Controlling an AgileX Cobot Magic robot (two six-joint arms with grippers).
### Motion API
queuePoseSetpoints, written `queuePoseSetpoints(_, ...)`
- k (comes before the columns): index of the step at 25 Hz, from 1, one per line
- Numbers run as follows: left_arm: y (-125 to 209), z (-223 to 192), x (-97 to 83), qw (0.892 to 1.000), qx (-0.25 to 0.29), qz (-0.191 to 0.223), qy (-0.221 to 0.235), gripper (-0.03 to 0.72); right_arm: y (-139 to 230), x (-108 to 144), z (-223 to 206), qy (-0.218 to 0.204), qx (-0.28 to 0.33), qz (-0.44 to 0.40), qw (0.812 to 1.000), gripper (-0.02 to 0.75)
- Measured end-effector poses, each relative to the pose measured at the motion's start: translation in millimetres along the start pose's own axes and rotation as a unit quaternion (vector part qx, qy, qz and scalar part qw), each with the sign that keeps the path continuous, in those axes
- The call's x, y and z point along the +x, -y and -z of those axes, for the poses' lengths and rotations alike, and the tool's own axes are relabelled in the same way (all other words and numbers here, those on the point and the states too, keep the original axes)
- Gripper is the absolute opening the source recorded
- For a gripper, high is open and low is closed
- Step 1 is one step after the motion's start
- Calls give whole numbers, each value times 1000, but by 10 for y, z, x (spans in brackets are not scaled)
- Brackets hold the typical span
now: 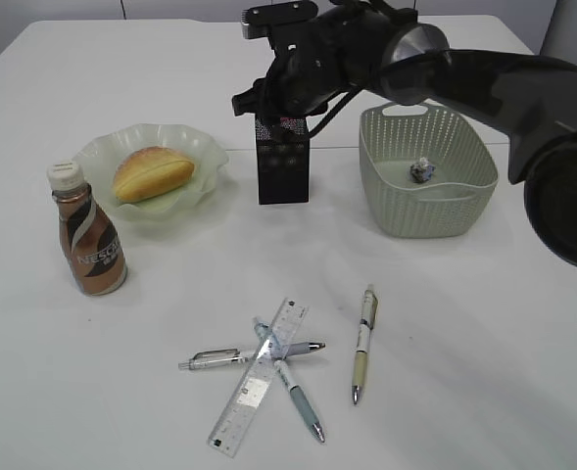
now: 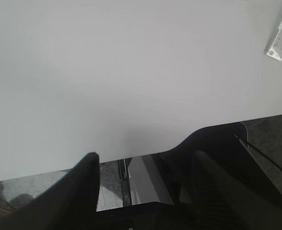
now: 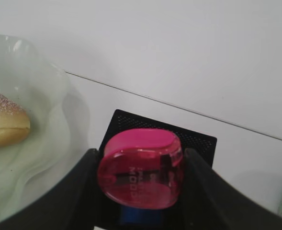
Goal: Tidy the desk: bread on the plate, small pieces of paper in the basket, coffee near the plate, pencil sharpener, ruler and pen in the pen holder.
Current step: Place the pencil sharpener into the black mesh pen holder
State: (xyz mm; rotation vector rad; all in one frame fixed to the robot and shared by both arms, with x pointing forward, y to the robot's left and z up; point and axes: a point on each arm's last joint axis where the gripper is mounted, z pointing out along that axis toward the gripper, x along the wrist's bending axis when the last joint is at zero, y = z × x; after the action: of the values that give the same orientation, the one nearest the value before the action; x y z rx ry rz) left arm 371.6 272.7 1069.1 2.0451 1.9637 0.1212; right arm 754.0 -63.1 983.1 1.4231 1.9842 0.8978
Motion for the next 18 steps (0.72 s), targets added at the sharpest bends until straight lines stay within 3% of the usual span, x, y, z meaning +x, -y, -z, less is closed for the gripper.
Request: queuePoseSetpoints(18,1,0,-3,1000,0,-1,0,433,3,-49,-6,4,3,-7,1000,385)
